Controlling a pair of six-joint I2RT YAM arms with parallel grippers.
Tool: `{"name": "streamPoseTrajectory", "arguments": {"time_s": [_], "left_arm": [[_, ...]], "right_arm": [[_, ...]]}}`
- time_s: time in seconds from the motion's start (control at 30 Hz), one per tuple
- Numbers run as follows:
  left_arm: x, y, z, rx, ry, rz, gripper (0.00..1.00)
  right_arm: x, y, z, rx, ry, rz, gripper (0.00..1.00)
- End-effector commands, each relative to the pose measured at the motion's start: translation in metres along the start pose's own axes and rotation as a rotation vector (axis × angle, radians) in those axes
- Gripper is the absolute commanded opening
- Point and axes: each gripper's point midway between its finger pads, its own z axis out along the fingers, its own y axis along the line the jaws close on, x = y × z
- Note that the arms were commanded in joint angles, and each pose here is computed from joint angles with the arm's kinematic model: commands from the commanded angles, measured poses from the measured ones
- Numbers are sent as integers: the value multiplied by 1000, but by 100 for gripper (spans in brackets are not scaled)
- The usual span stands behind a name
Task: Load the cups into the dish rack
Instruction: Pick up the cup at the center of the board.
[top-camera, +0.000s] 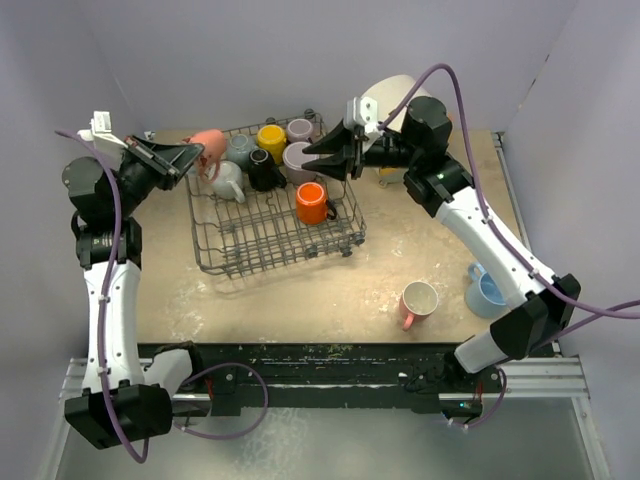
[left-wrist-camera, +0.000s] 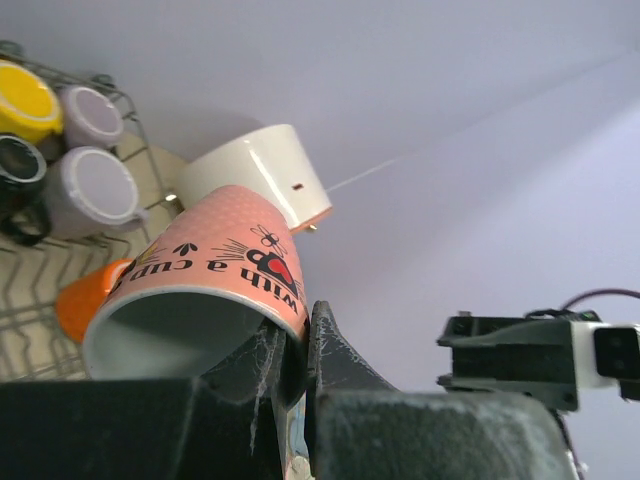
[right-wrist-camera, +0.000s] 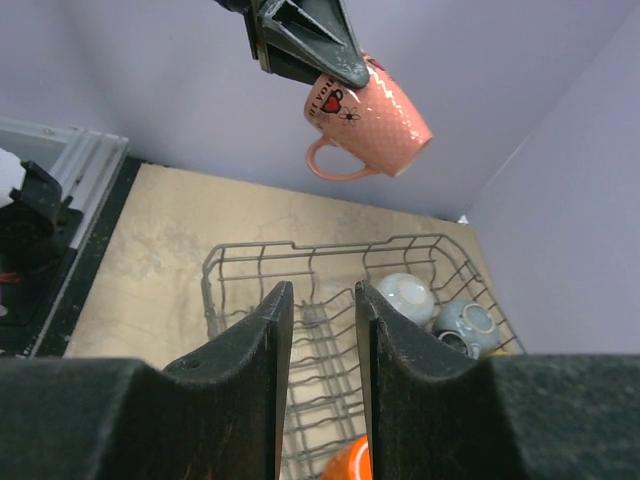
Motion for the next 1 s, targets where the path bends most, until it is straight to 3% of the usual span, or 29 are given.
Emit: {"name": "streamPoseTrajectory", "arguments": {"time_s": [0.0, 0.37, 0.97], "left_arm": [[-5, -65, -3, 266, -38, 25, 0], [-4, -113, -6, 469, -63, -35, 0], [30, -198, -10, 865, 29, -20, 0]], "right_arm": [[-28, 3, -5, 25, -93, 15, 35], [-35, 20, -6, 18, -231, 207, 46], [-63, 12, -6, 21, -317, 289, 53]]}}
